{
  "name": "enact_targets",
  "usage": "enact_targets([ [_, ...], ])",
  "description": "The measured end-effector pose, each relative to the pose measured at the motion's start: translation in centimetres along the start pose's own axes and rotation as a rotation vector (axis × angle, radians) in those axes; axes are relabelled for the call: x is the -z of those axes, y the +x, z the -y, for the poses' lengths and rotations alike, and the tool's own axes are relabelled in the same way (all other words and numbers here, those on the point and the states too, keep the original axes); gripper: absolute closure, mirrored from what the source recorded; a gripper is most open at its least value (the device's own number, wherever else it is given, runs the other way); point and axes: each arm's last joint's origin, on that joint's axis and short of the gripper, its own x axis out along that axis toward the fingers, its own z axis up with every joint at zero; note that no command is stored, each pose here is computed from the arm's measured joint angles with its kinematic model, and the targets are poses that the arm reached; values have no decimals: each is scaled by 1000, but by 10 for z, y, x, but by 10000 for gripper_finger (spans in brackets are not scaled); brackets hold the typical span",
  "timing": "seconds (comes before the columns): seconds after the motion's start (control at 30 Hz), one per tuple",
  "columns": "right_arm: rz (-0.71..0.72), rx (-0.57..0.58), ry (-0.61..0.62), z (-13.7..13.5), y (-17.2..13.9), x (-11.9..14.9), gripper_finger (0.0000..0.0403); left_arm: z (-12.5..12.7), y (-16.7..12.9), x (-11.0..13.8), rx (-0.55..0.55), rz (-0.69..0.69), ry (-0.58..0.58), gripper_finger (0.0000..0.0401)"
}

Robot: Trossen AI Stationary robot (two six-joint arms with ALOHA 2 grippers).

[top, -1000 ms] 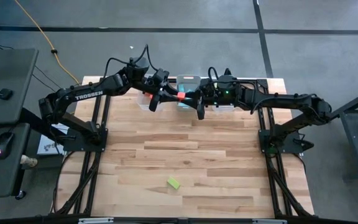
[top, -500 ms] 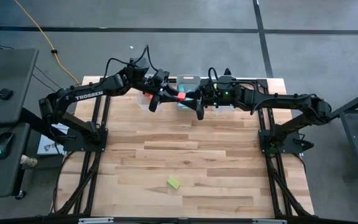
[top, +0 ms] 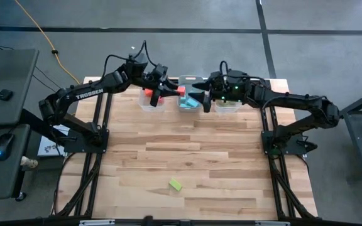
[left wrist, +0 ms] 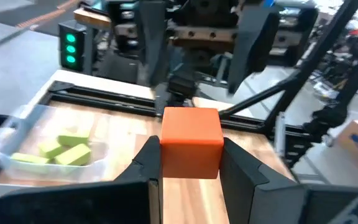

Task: Sort & place blocks by color
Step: Put the orange block into the left transparent bin

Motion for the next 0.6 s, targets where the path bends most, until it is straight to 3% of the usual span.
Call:
enact_targets([
  [0.17,18,15,20,3,-11,-7,159,-19,-14,6,-184,-49,48,331],
  [0.4,9,17,20,3,-12,-7,159,-48,-40,25,-573,-292,149,331],
  [0.6,3,65,22,5,-12,-5,159,-72,-54,48,-667,-453,30,329],
])
